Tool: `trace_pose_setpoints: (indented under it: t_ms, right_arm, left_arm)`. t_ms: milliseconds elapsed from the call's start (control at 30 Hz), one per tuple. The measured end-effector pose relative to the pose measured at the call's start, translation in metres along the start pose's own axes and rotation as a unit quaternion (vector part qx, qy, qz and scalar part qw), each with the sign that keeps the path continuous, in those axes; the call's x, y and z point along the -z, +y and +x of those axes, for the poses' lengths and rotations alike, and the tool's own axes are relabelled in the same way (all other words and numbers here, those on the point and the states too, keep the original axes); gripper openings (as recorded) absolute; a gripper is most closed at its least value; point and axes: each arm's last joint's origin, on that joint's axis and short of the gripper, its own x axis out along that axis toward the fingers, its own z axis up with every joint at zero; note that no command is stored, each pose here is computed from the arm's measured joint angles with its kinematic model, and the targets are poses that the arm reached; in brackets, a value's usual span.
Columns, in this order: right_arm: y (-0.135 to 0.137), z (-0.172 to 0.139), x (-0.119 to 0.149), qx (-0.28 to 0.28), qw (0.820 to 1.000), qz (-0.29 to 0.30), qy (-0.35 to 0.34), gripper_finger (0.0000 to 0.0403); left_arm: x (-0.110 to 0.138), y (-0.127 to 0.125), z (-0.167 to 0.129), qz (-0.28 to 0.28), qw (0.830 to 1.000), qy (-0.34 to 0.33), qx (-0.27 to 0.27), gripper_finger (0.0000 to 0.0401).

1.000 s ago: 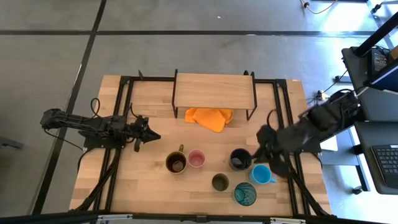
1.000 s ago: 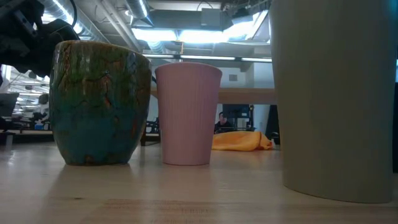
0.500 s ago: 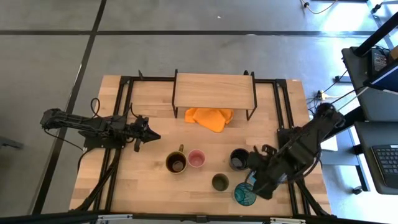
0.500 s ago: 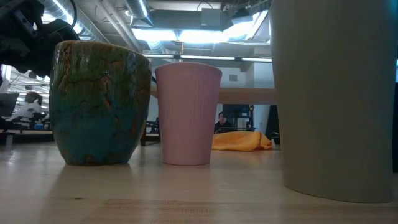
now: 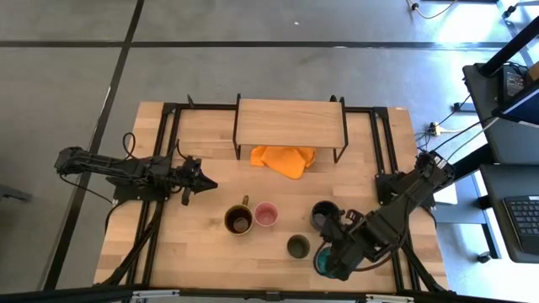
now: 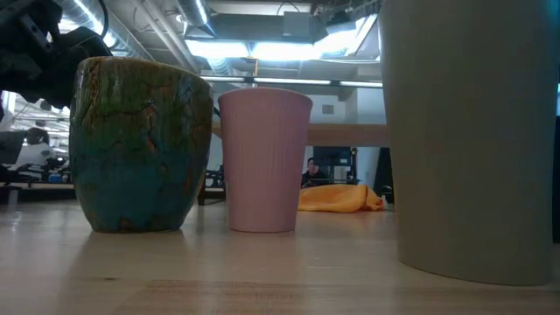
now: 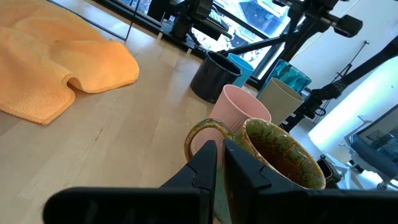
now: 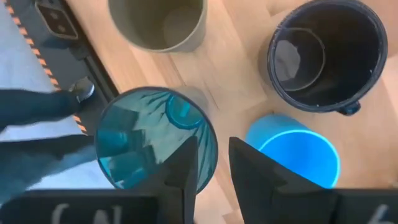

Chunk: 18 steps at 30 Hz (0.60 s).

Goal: Stack small to large cups/mugs on shelf
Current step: Put the blue cup on the shelf

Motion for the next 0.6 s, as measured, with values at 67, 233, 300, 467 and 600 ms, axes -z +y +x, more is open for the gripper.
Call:
trace_pose_setpoints:
  t_ms: [67, 233, 300, 467, 600]
  right_arm:
    - [-0.001, 0.0, 0.0, 0.003, 1.0, 0.014, 0.001, 0.0096]
    - [0.002, 0.002, 0.006, 0.008, 0.999, 0.045, 0.011, 0.0143]
    - [0.004, 0.004, 0.01, 0.01, 0.999, 0.047, 0.015, 0.0167]
    - [0.005, 0.003, 0.016, 0.014, 0.998, 0.055, 0.006, 0.0194]
    - [0.005, 0.004, 0.016, 0.017, 0.998, 0.056, 0.004, 0.019]
  left_arm:
    - [0.0, 0.0, 0.0, 0.0, 1.0, 0.0, 0.0, 0.0019]
    - [0.0, 0.0, 0.0, 0.0, 1.0, 0.0, 0.0, 0.0019]
    - [0.0, 0.0, 0.0, 0.0, 1.0, 0.0, 0.0, 0.0019]
    - [0.0, 0.0, 0.0, 0.0, 1.0, 0.0, 0.0, 0.0019]
    - [0.0, 0.0, 0.0, 0.0, 1.0, 0.0, 0.0, 0.0019]
